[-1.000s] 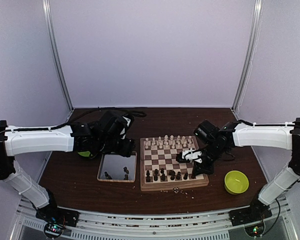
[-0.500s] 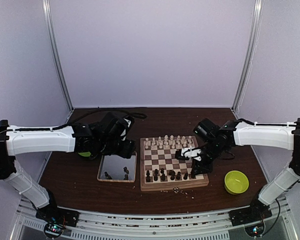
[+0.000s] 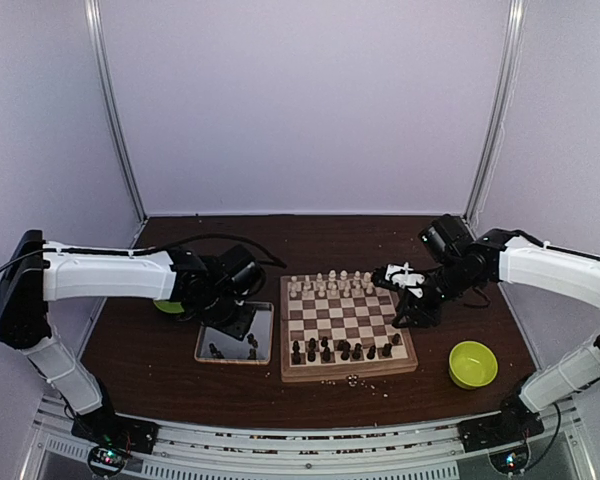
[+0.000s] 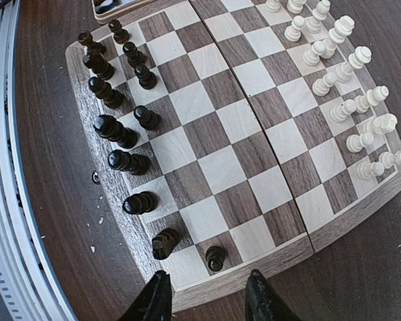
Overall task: Set up the chess pieces on the board
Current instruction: Place the knight at b8, then pick up the pawn from the storage box.
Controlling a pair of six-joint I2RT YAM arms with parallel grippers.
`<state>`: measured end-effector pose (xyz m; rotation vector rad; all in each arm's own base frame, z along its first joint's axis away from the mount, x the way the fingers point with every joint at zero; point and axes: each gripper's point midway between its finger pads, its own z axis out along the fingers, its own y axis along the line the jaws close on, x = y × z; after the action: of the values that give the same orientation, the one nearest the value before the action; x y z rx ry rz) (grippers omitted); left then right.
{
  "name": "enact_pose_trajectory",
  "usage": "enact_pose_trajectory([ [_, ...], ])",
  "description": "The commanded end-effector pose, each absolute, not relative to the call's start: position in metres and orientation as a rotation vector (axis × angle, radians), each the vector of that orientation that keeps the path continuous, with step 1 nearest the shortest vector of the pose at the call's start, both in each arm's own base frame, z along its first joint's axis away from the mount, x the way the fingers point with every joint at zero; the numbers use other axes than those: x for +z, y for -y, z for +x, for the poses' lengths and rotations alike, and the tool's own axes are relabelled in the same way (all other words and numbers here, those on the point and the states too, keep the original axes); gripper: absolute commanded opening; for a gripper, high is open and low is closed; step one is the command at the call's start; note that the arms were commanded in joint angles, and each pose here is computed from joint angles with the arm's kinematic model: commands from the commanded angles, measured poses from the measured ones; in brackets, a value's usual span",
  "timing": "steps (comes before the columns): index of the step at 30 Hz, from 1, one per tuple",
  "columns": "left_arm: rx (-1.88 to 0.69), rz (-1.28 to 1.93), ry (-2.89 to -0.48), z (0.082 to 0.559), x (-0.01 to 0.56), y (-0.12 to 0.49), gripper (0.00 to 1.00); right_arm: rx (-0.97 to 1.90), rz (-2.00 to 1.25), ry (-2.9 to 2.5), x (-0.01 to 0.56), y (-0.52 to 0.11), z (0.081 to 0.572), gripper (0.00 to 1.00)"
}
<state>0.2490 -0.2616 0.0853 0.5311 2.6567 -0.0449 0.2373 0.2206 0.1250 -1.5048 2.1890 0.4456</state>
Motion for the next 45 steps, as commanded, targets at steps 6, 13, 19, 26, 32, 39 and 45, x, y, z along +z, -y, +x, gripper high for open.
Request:
enact_pose_trajectory([
  [6, -0.091, 0.806, -2.764, 0.248, 0.071, 0.242, 0.48, 0.479, -1.504, -2.169, 0.125, -0.223, 0.235, 0.38],
  [13, -0.026, 0.557, -2.888, 0.233, 0.073, 0.208, 0.32, 0.453, -1.508, -2.158, 0.126, -0.22, 0.235, 0.38],
  [19, -0.043, 0.513, -2.909, 0.224, 0.069, 0.203, 0.32, 0.487, -1.523, -2.16, 0.124, -0.223, 0.233, 0.38],
  [26, -0.014, 0.576, -2.959, 0.224, 0.051, 0.208, 0.31, 0.49, -1.532, -2.169, 0.122, -0.223, 0.232, 0.38],
  [32, 0.048, 0.601, -2.979, 0.229, 0.039, 0.208, 0.26, 0.486, -1.533, -2.173, 0.121, -0.223, 0.233, 0.38],
  [39, 0.076, 0.607, -2.981, 0.233, 0.034, 0.209, 0.2, 0.49, -1.539, -2.187, 0.117, -0.222, 0.232, 0.38],
  [45, 0.084, 0.629, -2.978, 0.234, 0.034, 0.209, 0.02, 0.491, -1.543, -2.196, 0.115, -0.222, 0.232, 0.37],
])
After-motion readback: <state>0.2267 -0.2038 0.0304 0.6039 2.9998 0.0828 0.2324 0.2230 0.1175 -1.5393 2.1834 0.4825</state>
